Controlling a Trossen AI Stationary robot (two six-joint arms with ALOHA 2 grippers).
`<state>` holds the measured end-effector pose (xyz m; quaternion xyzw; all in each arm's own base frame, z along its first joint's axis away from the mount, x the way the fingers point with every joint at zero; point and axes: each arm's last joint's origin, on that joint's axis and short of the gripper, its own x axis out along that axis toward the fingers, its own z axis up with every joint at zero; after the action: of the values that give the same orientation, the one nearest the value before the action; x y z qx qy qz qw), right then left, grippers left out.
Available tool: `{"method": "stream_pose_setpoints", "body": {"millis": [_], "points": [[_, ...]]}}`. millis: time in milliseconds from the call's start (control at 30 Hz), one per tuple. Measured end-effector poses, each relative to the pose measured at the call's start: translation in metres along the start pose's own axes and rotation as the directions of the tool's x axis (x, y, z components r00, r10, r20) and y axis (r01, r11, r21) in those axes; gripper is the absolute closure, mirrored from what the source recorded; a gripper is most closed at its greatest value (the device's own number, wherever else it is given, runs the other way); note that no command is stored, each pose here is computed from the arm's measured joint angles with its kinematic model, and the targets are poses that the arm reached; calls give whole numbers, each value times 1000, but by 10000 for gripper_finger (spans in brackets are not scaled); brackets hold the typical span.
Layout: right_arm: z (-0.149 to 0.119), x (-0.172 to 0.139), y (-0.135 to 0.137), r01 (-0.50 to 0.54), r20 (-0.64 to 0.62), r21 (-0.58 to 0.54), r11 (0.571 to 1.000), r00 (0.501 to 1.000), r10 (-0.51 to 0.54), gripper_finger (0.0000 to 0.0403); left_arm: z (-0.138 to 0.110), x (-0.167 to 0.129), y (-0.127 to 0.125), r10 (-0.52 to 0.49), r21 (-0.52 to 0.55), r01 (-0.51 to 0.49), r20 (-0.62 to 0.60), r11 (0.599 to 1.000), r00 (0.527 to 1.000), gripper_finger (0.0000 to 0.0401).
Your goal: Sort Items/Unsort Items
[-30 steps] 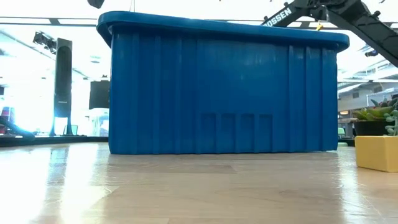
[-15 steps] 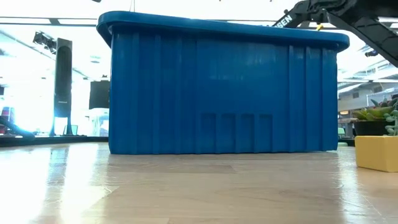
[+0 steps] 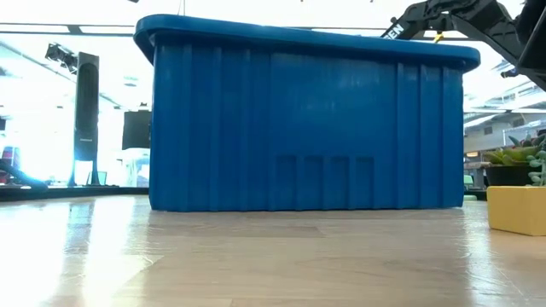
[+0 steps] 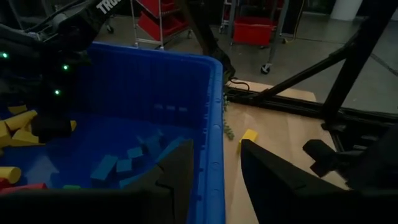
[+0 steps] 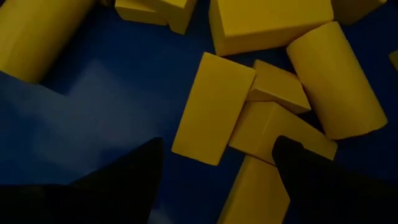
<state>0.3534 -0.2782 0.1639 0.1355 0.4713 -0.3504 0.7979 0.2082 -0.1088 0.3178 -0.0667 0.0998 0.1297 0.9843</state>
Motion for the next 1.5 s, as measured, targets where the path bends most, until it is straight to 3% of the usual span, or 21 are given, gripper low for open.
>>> {"method": "stream_pose_setpoints", "body": {"millis": [233,500,633,700,800,867,1000,1200,1333,1500], "points": [[2,-1,1,-5,0,-7,1000,1000,5,98,1,0,0,14,22,-14,14,1000,1000,259],[24,-17,1,-73,29,26,997,997,72,98,3,-1,-1,-29,33,28,17,999,999,259],[35,-29,5,-127,41,12,992,991,127,98,4,-2,-3,-113,35,113,-4,993,994,259],[41,-35,8,-158,61,-1,987,986,158,98,5,-3,-5,-210,13,210,-16,978,978,259],[49,-42,14,-178,95,-14,984,979,179,98,7,-3,-15,-423,-45,422,-25,906,906,259],[52,-46,18,-183,112,-22,983,976,185,98,2,3,-26,-483,-58,480,-36,875,875,259],[57,-50,20,-185,140,-41,982,972,189,98,-14,10,-39,-490,-12,491,-99,871,866,259],[57,-50,20,-183,138,-48,982,972,188,98,-9,9,-35,-472,-20,472,-69,881,879,259],[57,-50,18,-178,136,-57,982,973,184,98,-2,2,-29,-425,-2,425,-33,905,904,259],[56,-49,16,-160,128,-84,984,977,170,98,10,-1,-14,-299,6,299,41,954,953,259]]}}
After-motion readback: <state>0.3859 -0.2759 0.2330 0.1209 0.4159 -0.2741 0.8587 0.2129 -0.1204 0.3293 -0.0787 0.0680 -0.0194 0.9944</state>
